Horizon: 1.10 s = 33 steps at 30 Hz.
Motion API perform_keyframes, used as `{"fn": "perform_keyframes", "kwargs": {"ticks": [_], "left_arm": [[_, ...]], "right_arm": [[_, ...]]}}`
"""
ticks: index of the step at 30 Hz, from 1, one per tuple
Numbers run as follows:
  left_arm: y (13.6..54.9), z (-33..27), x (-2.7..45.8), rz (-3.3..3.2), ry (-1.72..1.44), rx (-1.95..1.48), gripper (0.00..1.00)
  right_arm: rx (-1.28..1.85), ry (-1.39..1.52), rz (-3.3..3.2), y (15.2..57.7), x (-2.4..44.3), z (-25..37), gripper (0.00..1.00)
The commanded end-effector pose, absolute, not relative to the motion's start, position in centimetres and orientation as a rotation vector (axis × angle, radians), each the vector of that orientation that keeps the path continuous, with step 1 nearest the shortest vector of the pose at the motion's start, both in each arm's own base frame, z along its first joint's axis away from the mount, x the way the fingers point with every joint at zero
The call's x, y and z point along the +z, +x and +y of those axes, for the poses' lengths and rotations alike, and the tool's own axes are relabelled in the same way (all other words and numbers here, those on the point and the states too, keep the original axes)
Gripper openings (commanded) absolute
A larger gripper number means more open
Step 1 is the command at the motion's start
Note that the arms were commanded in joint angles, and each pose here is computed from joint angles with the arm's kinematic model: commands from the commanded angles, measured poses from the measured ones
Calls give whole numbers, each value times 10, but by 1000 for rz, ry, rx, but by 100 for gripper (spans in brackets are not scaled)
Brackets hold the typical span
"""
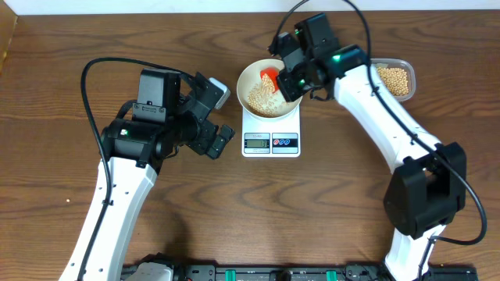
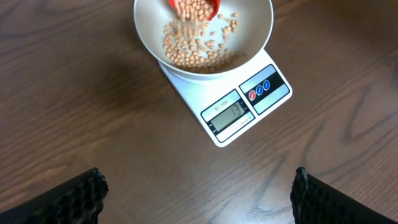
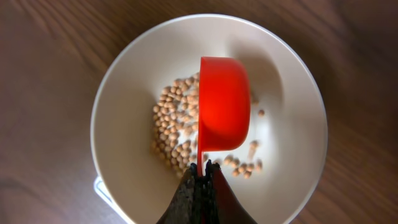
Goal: Scoop item into bowl and weigh 50g on scale
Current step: 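Carry the scoop over the white bowl and tip beans into it, then return the empty scoop to the bean tub with the right gripper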
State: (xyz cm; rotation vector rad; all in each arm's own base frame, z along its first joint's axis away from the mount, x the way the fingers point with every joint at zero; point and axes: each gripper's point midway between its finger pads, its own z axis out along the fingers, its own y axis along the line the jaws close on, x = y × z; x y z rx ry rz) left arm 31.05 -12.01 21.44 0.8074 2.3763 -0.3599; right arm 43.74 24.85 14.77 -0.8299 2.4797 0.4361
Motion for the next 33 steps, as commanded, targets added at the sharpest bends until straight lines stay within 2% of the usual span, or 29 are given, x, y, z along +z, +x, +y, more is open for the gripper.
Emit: {"fn": "perform_keyframes", "kwargs": {"ticks": [1, 8, 19, 27, 33], "left_arm": [[312, -120, 220, 2358, 823, -345, 96], [312, -120, 220, 2358, 823, -345, 96], [312, -120, 220, 2358, 823, -345, 96], [312, -120, 220, 2358, 823, -345, 96], [312, -120, 220, 2358, 822, -345, 96]], "right_arm": [[162, -919, 2410, 449, 156, 241, 1], [-9, -943, 2366, 454, 164, 240, 1], [18, -936, 2315, 451, 192, 241, 1], [169, -962, 2321, 443, 194, 248, 1], [408, -876, 2311, 445, 219, 238, 1]]}}
